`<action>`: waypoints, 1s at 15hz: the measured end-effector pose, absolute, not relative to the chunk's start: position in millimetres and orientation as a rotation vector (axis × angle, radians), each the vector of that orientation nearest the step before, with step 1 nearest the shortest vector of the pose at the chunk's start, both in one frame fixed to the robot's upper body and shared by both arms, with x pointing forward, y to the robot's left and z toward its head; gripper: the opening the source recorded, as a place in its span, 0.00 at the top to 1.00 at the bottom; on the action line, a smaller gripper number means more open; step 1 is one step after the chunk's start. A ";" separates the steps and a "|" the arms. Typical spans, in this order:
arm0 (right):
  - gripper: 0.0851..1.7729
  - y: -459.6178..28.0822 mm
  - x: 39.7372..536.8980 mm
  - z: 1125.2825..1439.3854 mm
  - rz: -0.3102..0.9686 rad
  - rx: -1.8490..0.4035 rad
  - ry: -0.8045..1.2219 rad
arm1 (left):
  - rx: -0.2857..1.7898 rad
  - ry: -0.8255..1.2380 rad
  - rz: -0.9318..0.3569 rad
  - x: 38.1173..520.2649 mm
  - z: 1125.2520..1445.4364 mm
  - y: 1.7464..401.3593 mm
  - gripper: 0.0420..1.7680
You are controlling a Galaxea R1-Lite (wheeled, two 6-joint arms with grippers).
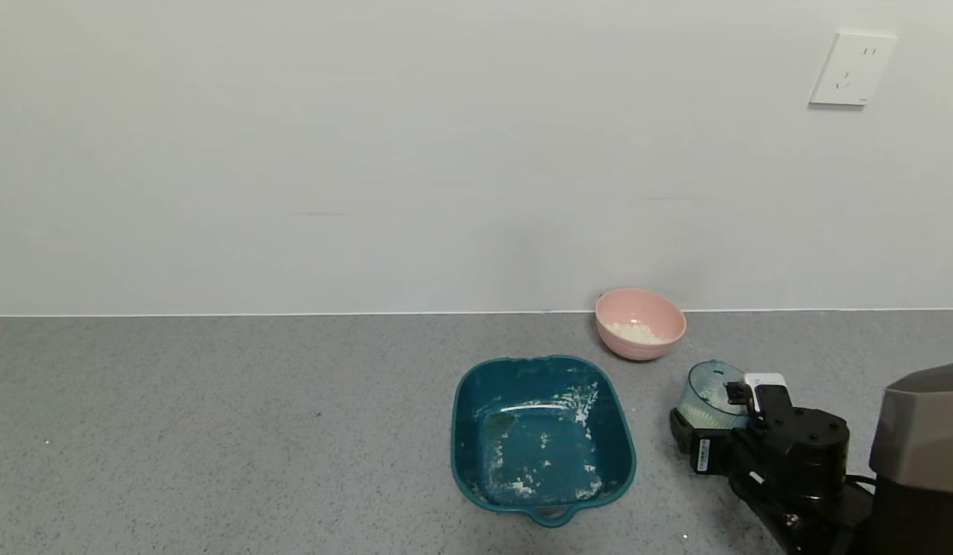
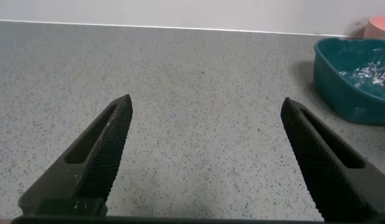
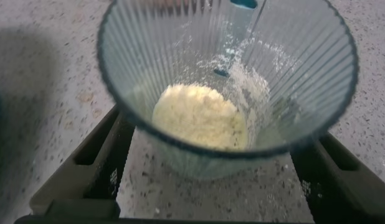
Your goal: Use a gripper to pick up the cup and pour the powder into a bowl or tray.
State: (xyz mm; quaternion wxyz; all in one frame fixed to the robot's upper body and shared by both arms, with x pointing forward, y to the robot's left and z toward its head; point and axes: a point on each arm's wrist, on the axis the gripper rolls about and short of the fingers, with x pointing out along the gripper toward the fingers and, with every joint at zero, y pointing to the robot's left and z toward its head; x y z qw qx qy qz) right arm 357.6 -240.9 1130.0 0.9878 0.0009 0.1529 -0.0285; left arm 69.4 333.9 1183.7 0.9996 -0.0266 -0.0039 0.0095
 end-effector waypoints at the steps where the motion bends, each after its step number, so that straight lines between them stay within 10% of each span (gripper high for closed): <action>1: 0.08 -242.5 352.2 1131.8 -0.033 -0.007 0.318 | -0.053 -0.008 0.019 69.4 1183.8 334.0 0.03; 15: 0.05 -268.5 282.3 1192.6 0.081 -0.130 0.201 | -0.053 -0.008 0.019 69.4 1183.7 333.9 0.03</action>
